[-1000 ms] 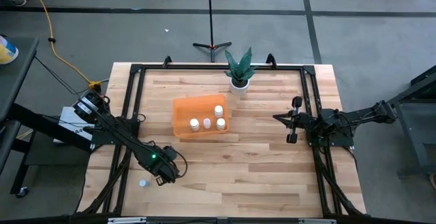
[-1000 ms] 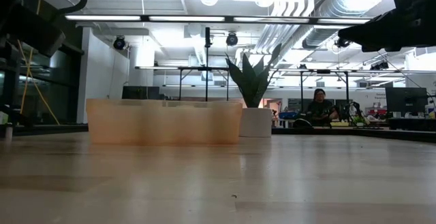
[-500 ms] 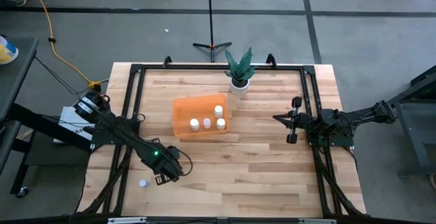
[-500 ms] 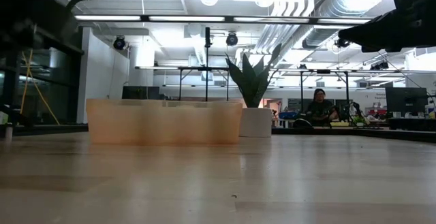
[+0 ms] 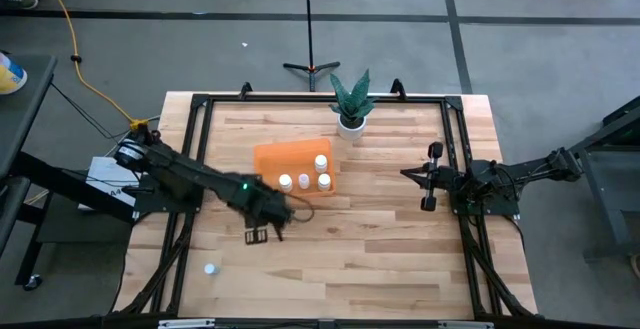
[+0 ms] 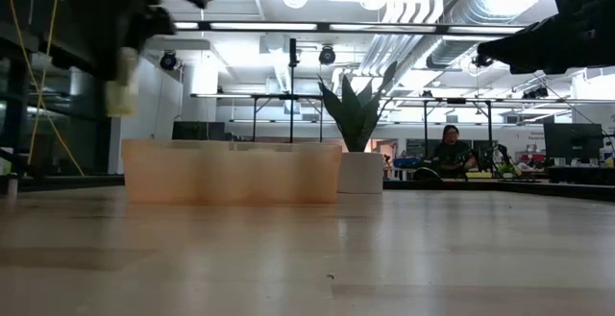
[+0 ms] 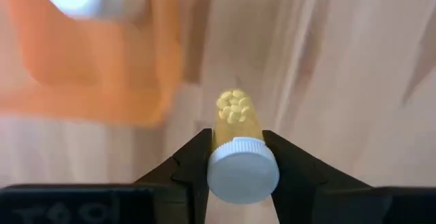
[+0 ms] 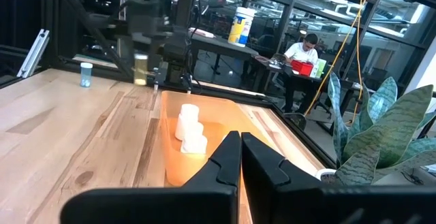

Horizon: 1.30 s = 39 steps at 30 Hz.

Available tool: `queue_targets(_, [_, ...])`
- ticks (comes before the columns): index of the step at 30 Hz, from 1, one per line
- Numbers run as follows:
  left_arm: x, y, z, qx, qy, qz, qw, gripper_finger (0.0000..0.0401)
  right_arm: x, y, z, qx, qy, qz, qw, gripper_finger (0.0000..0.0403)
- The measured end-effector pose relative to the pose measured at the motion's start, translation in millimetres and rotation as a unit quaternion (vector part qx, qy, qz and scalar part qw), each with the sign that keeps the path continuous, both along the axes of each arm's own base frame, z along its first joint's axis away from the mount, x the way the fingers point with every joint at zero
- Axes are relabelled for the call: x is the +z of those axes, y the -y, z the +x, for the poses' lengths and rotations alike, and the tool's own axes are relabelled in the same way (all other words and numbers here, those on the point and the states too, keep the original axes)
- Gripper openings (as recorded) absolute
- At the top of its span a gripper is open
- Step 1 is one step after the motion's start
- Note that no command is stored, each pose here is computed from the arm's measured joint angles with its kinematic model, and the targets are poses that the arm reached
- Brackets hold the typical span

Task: Pick and place pill bottles into a basket
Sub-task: Put the yellow pill bottle in the orange bin

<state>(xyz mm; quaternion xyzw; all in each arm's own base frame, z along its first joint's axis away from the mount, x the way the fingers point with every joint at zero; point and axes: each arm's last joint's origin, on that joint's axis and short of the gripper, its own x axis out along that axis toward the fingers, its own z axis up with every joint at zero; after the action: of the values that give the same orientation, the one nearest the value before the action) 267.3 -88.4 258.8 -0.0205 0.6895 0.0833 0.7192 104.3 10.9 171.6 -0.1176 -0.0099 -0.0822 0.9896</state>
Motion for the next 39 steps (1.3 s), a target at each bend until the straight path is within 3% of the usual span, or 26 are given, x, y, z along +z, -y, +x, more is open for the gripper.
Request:
queue_targets(8, [6.5,-50.6,17.8,-0.015,0.024,0.034,0.999,0.0145,-0.1,0.0,0.0,0.0,0.0,0.0,1.0,0.0003])
queue_targets(13, [-2.5,-79.6,26.1,-0.001,0.05,0.027,0.998,0.0163,-0.2,0.0,0.0,0.0,-0.001,0.0,1.0,0.0007])
queue_targets(18, [-13.4,-98.6,22.1,0.004,0.03,0.013,0.999,0.0149,-0.9,0.0,0.0,0.0,-0.005,-0.001,1.0,0.0002])
queue_targets(30, [-17.5,-102.1,17.9,0.025,0.013,-0.002,1.0,0.0166,-1.5,0.0,0.0,0.0,-0.008,-0.001,1.0,0.0001])
queue_targets(39, [-34.6,-101.0,17.4,0.026,0.023,-0.021,0.999,0.0144,-1.6,0.0,0.0,0.0,-0.008,0.0,1.0,0.0001])
